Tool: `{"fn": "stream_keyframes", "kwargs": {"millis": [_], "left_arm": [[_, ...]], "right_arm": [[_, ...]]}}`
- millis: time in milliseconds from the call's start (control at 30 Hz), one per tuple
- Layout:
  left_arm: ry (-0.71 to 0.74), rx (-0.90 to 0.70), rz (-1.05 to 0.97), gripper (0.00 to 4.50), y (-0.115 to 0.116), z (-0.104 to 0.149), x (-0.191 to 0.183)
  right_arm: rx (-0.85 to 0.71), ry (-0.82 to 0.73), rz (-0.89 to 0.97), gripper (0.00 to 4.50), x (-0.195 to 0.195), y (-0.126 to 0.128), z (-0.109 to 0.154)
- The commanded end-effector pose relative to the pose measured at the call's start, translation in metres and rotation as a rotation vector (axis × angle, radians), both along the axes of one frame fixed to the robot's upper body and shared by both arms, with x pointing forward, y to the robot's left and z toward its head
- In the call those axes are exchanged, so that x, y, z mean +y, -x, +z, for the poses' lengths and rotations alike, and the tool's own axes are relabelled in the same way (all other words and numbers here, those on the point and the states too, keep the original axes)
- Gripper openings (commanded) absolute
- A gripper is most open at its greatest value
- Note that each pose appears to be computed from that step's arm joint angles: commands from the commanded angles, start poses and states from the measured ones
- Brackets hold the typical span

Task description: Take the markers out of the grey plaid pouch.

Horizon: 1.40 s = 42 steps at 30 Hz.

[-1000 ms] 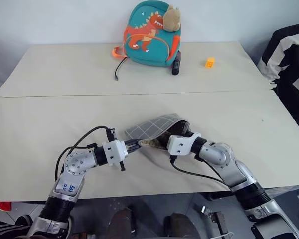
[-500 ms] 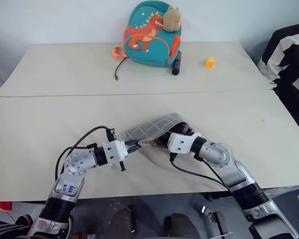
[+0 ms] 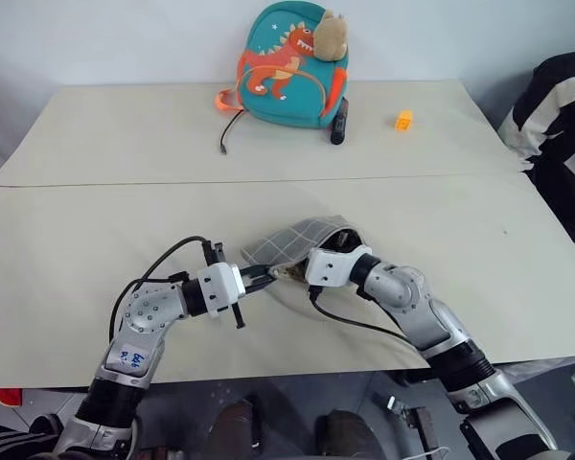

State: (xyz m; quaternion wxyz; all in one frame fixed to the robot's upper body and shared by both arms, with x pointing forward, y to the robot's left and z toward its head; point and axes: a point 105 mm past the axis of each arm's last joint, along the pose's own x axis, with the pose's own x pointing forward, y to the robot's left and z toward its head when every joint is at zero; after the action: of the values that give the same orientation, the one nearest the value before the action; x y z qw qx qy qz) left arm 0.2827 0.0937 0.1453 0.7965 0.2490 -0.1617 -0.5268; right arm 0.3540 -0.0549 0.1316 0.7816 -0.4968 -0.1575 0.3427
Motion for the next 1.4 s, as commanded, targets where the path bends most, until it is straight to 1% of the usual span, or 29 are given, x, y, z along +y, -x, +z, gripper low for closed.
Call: {"fn": "stream_keyframes", "kwargs": {"millis": [33, 133, 200, 300, 367, 400, 433, 533, 700, 833, 967, 1033, 1133, 1167, 1233, 1300, 1367, 1400], "left_arm": [[0.034, -0.072, -0.065, 0.00, 0.010, 0.021, -0.010], [0.041, -0.063, -0.059, 0.00, 0.010, 0.020, -0.009], [0.030, -0.054, -0.056, 0.00, 0.010, 0.016, -0.007], [0.039, -0.042, -0.032, 0.00, 0.007, 0.015, -0.003], [0.041, -0.034, -0.016, 0.00, 0.005, 0.013, -0.001], [0.032, -0.035, -0.012, 0.00, 0.005, 0.012, 0.000], [0.028, -0.034, -0.009, 0.00, 0.004, 0.011, 0.001], [0.023, -0.037, 0.015, 0.00, 0.001, 0.010, 0.002], [0.005, -0.043, 0.050, 0.00, -0.004, 0.006, 0.003], [-0.001, -0.040, 0.068, 0.00, -0.005, 0.002, 0.003], [-0.025, -0.045, 0.097, 0.00, -0.008, -0.002, 0.006], [-0.009, -0.049, 0.107, 0.00, -0.010, 0.000, 0.007], [0.006, -0.069, 0.145, 0.00, -0.016, 0.004, 0.008], [0.021, -0.072, 0.162, 0.00, -0.018, 0.007, 0.009], [0.011, -0.085, 0.192, 0.00, -0.021, 0.007, 0.013], [-0.020, -0.092, 0.192, 0.00, -0.020, 0.002, 0.015], [-0.053, -0.101, 0.180, 0.00, -0.018, -0.003, 0.015], [-0.071, -0.105, 0.169, 0.00, -0.017, -0.007, 0.014]], "right_arm": [[0.009, -0.001, -0.013, 3.56, 0.001, -0.003, 0.001], [0.027, -0.015, -0.010, 3.56, 0.002, -0.003, 0.002], [0.019, -0.024, -0.009, 3.19, 0.002, -0.003, 0.005], [0.024, -0.018, 0.005, 2.41, 0.001, 0.000, 0.005], [0.026, -0.016, 0.009, 1.76, 0.001, 0.001, 0.004], [0.025, -0.017, 0.009, 1.31, 0.000, 0.002, 0.005], [0.025, -0.024, 0.011, 1.17, 0.000, 0.002, 0.007], [0.032, -0.051, 0.037, 1.14, 0.003, 0.006, 0.014], [0.048, -0.043, 0.103, 1.14, 0.000, 0.019, 0.029], [0.059, -0.030, 0.110, 1.14, -0.005, 0.023, 0.036], [0.115, 0.031, 0.092, 1.14, -0.018, 0.026, 0.033], [0.137, 0.086, 0.104, 1.14, -0.020, 0.028, 0.029], [0.167, 0.123, 0.108, 1.14, -0.022, 0.031, 0.023], [0.171, 0.112, 0.110, 1.14, -0.022, 0.032, 0.023], [0.227, 0.037, 0.200, 1.14, -0.016, 0.045, 0.024], [0.249, -0.024, 0.187, 1.14, -0.020, 0.044, 0.030], [0.282, -0.124, 0.165, 1.14, -0.021, 0.040, 0.041], [0.276, -0.112, 0.163, 1.14, -0.021, 0.039, 0.042]]}}
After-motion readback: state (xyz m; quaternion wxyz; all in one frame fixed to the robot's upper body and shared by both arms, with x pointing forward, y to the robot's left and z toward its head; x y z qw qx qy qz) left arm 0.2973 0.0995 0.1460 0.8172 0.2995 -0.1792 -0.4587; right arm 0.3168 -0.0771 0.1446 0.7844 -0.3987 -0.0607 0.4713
